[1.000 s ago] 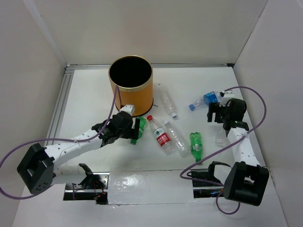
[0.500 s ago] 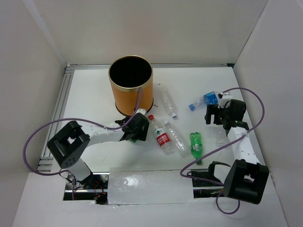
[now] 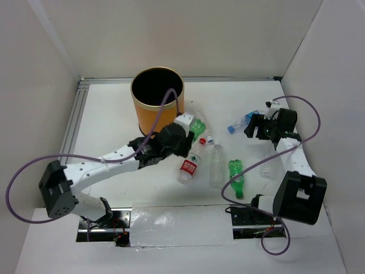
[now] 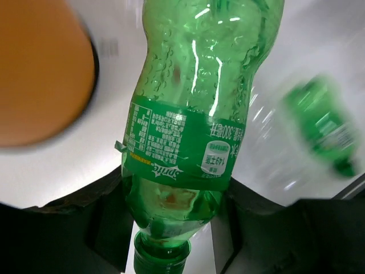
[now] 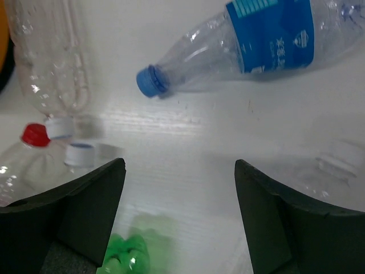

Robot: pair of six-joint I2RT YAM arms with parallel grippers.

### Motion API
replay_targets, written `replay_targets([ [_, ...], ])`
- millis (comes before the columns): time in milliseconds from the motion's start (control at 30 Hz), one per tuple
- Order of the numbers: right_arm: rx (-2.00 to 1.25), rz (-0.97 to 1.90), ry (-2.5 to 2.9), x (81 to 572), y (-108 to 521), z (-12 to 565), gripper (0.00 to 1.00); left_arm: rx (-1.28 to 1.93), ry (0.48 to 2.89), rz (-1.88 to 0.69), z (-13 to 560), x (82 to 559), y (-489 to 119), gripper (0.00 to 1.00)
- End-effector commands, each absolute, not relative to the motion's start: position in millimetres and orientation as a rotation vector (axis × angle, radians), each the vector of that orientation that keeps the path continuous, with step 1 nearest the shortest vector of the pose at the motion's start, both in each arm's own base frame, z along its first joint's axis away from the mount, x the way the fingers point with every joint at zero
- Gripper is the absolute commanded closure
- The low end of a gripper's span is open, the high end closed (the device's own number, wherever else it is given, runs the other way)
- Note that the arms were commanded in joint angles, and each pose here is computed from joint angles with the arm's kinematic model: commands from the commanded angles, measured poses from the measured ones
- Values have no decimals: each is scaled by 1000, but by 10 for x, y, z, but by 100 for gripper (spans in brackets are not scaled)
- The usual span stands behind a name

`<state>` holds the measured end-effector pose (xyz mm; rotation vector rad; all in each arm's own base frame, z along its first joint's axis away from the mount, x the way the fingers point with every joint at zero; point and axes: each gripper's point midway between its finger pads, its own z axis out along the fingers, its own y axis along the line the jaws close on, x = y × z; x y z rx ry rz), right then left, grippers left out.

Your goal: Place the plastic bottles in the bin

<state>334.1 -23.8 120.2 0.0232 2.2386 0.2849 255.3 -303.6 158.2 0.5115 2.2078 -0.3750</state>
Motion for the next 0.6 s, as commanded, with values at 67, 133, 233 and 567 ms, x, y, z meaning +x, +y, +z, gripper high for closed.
replay_targets([
  [67, 224, 482, 2201, 3761, -159, 1504, 17, 357, 1770, -457, 3528, 3074, -3090, 100],
  [133, 388, 563, 2240, 3849, -138, 1391, 17, 301, 1684, -392, 3845, 3312, -2984, 98],
  [233, 580, 645, 2284, 3896, -103, 1173, 13, 190, 1645, -289, 4088, 3779, -2763, 97],
  [567, 804, 701, 2295, 4014, -112, 774, 9, 33, 1710, -126, 3869, 4799, -2020, 91],
])
